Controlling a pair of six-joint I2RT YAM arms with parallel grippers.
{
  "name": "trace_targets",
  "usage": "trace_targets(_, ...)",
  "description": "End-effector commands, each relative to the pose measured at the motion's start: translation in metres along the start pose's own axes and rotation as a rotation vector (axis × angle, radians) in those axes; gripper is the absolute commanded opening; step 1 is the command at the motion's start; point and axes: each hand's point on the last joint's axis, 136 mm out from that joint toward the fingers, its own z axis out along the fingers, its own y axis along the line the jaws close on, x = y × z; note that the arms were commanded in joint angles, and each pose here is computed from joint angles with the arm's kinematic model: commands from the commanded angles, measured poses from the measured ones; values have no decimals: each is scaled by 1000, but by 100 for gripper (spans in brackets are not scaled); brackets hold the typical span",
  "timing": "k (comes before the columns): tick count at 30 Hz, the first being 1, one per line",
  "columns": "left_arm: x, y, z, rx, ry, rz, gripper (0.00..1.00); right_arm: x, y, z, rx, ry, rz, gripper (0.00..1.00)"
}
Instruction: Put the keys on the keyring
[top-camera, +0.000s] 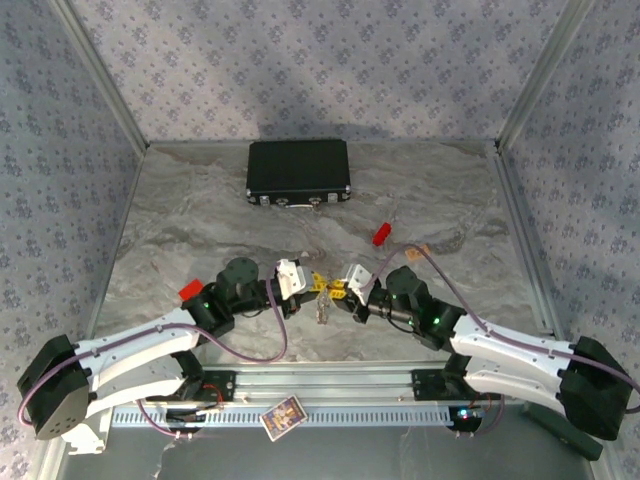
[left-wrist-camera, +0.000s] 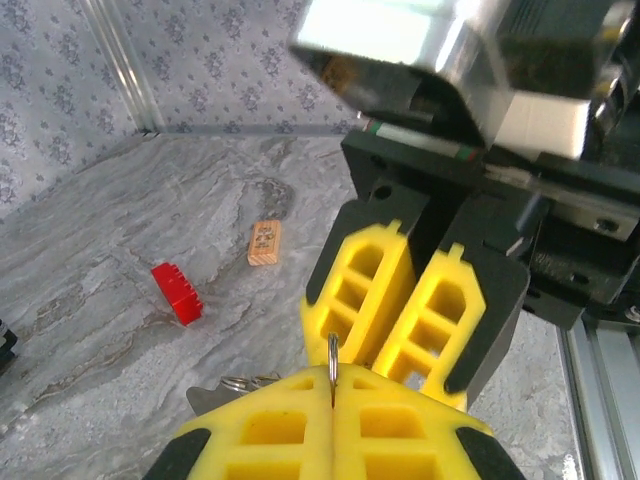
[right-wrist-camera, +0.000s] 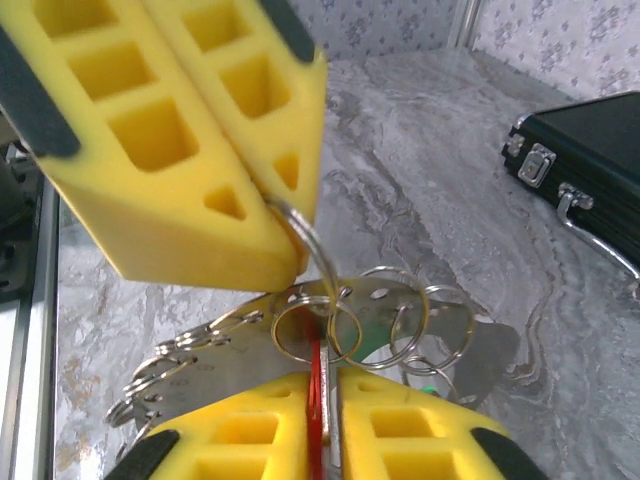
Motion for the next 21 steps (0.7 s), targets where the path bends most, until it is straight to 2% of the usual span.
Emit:
trace_targets(1,-16,2,-2,-17,-61,18,0,-12,-5,-6,37,-40,1,10)
trace_targets(7,-15,2,-3,-16,-51,27,0,-19,-6,-11,45,-38,0,5)
trace_targets(21,-16,1,-1,-7,-47,36,0,-23,-4,-12,32,-22,-22,5)
